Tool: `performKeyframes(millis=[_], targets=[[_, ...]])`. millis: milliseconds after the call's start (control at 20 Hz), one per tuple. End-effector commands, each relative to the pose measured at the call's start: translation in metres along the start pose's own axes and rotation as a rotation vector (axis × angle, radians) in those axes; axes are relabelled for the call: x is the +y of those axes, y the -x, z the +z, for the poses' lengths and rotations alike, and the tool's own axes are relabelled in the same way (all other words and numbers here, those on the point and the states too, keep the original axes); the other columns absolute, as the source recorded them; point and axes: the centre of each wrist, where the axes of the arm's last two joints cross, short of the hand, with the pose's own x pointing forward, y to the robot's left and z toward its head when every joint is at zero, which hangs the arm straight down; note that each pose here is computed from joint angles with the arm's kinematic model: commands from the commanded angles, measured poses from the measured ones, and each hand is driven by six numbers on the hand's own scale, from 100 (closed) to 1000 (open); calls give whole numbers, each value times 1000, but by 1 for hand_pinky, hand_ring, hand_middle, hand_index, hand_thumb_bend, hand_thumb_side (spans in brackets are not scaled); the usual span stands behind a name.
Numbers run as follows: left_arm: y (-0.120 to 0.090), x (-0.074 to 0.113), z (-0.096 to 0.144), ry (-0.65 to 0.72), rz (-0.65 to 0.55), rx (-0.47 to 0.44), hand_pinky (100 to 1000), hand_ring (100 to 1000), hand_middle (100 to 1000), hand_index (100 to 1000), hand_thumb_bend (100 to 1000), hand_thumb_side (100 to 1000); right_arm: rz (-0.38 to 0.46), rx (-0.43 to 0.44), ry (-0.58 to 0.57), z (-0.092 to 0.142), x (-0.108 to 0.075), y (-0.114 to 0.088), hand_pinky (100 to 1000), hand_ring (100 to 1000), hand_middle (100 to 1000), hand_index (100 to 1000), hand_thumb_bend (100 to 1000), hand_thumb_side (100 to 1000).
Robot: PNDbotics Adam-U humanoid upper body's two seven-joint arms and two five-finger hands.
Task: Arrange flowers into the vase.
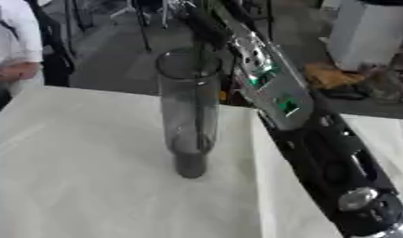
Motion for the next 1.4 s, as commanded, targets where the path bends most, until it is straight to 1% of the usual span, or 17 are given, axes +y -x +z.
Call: performKeyframes(millis=[50, 400, 550, 750, 1050, 1200, 1400], targets=[[-3, 3, -7, -1, -7, -30, 914, 1000, 881, 970, 358, 1000, 67, 0, -8, 0, -18, -2, 864, 877, 831, 908, 150, 1000], [-3, 4, -7, -2, -13, -32, 915, 1000, 882, 970, 359, 1000, 131, 38, -73, 3, -22, 2, 878, 894, 846, 919, 165, 1000], [-2, 5, -6, -2, -15, -29, 915, 1000, 882, 970, 359, 1000, 158, 53, -98, 4, -24, 2, 882, 899, 850, 919, 163, 1000], [-2, 5, -6, -2, -17, -27, 915, 1000, 882, 972, 359, 1000, 215, 81, -144, 7, -26, 3, 891, 913, 864, 926, 149, 1000], [-2, 5, -6, 0, -19, -26, 915, 1000, 882, 972, 360, 1000, 257, 106, -199, 8, -28, 4, 902, 926, 872, 930, 140, 1000], [-2, 6, -5, 0, -21, -23, 915, 1000, 882, 972, 360, 1000, 278, 112, -211, 9, -30, 4, 904, 929, 874, 930, 124, 1000], [-2, 6, -5, 0, -22, -21, 915, 1000, 882, 972, 361, 1000, 294, 109, -224, 10, -31, 3, 906, 932, 878, 933, 124, 1000]])
